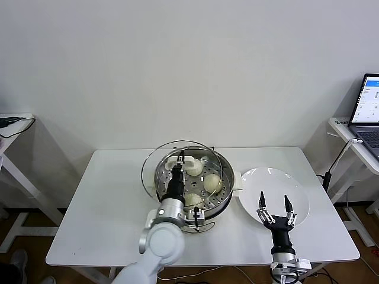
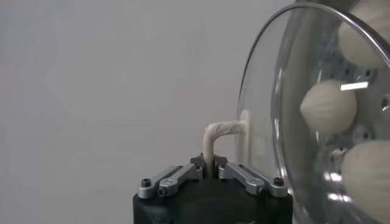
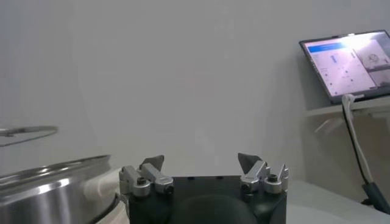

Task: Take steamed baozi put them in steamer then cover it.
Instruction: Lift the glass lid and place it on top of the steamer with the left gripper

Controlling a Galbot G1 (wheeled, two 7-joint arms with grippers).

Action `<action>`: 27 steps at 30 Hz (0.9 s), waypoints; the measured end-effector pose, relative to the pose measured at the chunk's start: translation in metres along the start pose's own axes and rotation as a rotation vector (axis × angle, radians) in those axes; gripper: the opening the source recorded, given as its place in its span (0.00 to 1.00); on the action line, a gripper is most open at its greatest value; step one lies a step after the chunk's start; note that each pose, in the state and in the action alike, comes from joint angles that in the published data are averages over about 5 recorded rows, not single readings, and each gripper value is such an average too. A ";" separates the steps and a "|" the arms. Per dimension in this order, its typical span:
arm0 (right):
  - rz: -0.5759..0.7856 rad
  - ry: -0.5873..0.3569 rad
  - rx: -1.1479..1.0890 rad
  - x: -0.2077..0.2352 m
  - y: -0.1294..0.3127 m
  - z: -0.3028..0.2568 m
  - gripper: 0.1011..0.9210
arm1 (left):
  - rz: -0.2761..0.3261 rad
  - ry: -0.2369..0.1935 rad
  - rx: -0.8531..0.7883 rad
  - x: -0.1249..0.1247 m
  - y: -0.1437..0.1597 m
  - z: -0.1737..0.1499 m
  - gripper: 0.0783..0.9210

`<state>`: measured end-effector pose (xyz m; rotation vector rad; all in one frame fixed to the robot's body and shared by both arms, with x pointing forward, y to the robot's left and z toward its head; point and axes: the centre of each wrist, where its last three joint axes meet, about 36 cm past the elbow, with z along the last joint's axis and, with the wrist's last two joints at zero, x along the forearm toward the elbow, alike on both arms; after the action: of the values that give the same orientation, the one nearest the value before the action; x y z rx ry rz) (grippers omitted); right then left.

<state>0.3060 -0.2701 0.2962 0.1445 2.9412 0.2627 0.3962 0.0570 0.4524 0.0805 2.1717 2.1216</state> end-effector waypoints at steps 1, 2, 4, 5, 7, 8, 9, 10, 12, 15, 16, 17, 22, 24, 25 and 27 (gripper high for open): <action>0.000 0.001 0.000 0.000 0.001 0.000 0.88 | -0.001 0.001 -0.001 -0.001 -0.001 -0.003 0.13; 0.000 0.001 -0.001 0.000 0.001 0.001 0.88 | -0.003 0.003 -0.002 -0.002 -0.001 -0.006 0.13; -0.001 0.003 -0.001 0.001 0.002 0.002 0.88 | -0.005 0.006 -0.003 -0.005 -0.002 -0.011 0.13; -0.001 0.004 0.000 0.001 0.002 0.002 0.88 | -0.006 0.008 -0.003 -0.006 -0.002 -0.014 0.13; -0.001 0.006 0.001 0.002 0.002 0.003 0.88 | -0.004 0.012 -0.003 -0.007 -0.004 -0.018 0.13; -0.001 0.006 0.001 0.002 0.002 0.003 0.88 | -0.003 0.014 -0.002 -0.008 -0.005 -0.021 0.13; -0.001 0.007 0.002 0.002 0.002 0.003 0.88 | -0.001 0.014 -0.002 -0.009 -0.006 -0.023 0.13; 0.000 0.007 0.002 0.002 0.002 0.004 0.88 | 0.000 0.015 -0.002 -0.009 -0.007 -0.025 0.13; -0.001 0.009 0.003 0.002 0.002 0.004 0.88 | 0.002 0.015 -0.001 -0.010 -0.009 -0.029 0.13; -0.001 0.012 0.004 0.002 0.002 0.005 0.88 | 0.004 0.016 0.001 -0.012 -0.011 -0.035 0.13; -0.002 0.013 0.005 0.003 0.002 0.006 0.88 | 0.005 0.016 0.002 -0.012 -0.011 -0.037 0.13; -0.002 0.014 0.005 0.003 0.002 0.006 0.88 | 0.006 0.017 0.004 -0.013 -0.012 -0.038 0.13; -0.004 0.015 0.006 0.002 0.002 0.007 0.88 | 0.009 0.017 0.007 -0.014 -0.014 -0.045 0.13; -0.005 0.015 0.006 0.002 0.002 0.007 0.88 | 0.009 0.019 0.005 -0.015 -0.015 -0.046 0.13; -0.005 0.015 0.006 0.002 0.002 0.007 0.88 | 0.010 0.020 0.003 -0.016 -0.016 -0.046 0.13; -0.005 0.017 0.007 0.002 0.002 0.008 0.88 | 0.010 0.023 -0.001 -0.016 -0.018 -0.045 0.13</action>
<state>0.3053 -0.2667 0.2888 0.1360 2.9588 0.2535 0.4081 0.0096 0.4364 0.0668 2.1872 2.1396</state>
